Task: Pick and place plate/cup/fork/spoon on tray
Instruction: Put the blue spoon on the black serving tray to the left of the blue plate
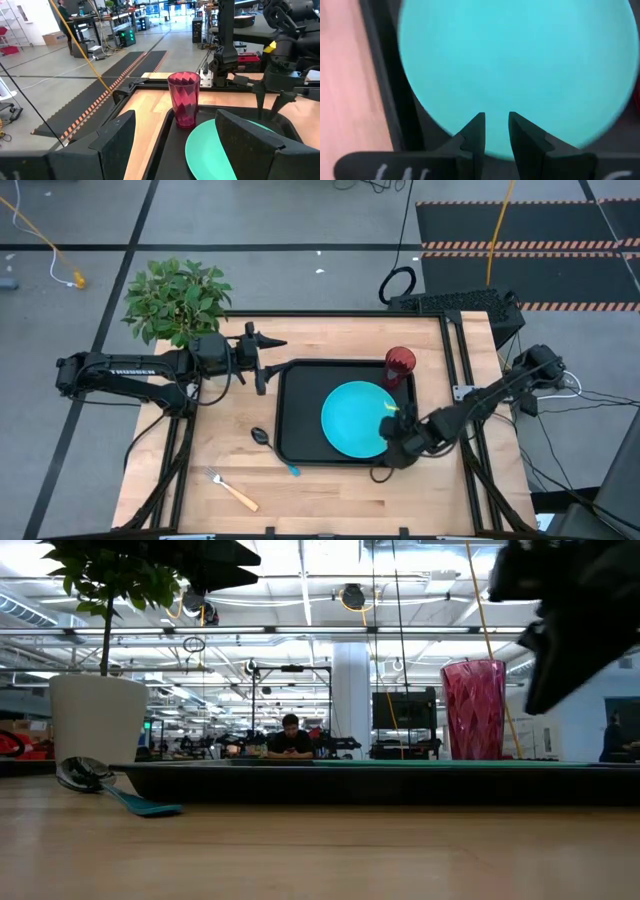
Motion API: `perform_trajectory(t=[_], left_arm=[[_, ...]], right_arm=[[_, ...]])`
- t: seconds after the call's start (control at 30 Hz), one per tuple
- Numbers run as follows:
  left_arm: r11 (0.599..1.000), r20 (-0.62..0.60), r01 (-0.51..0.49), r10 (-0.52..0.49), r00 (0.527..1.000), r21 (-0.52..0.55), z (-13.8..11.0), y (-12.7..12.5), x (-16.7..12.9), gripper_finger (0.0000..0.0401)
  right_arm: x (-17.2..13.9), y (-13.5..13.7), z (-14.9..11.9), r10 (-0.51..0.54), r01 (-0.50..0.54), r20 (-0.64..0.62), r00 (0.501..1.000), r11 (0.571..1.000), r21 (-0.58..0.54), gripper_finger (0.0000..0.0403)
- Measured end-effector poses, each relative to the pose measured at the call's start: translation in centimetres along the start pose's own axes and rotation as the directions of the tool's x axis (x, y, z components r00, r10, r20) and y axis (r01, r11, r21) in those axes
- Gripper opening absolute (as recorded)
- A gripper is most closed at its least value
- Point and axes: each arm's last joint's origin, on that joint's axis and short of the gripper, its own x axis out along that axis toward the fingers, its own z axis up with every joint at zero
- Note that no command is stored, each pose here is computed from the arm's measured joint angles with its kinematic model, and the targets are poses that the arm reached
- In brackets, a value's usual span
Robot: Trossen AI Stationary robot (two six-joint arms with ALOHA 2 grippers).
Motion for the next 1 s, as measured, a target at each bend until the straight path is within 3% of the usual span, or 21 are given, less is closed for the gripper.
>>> perform_trajectory(t=[0.2,0.37,0.57,0.77,1.0], left_arm=[[1.0,0.0,0.0,0.0,1.0,0.0,0.0,0.0,0.0,0.0278],[1.0,0.001,0.0,0.0,1.0,0.0,0.0,0.0,0.0,0.0278],[1.0,0.0,0.0,0.0,1.0,0.0,0.0,0.0,0.0,0.0278],[1.0,0.015,-0.001,0.001,1.0,-0.005,0.1,0.0,0.0,0.0278],[0.99,0.073,0.004,0.007,0.997,-0.143,0.7,0.1,0.0,0.0278]], right_arm=[[-0.3,0.5,4.0,-0.008,0.015,0.09,0.996,0.997,-0.073,0.0077],[-1.4,0.4,6.7,-0.03,0.059,0.271,0.962,0.993,-0.1,0.0077],[-2.2,1.3,8.3,0.085,0.038,0.501,0.861,0.972,-0.23,0.0077],[-1.4,1.6,8.3,0.167,-0.016,0.64,0.75,0.972,-0.236,0.0077],[-0.9,0.1,9.2,0.135,0.186,0.753,0.645,0.927,-0.326,0.0077]])
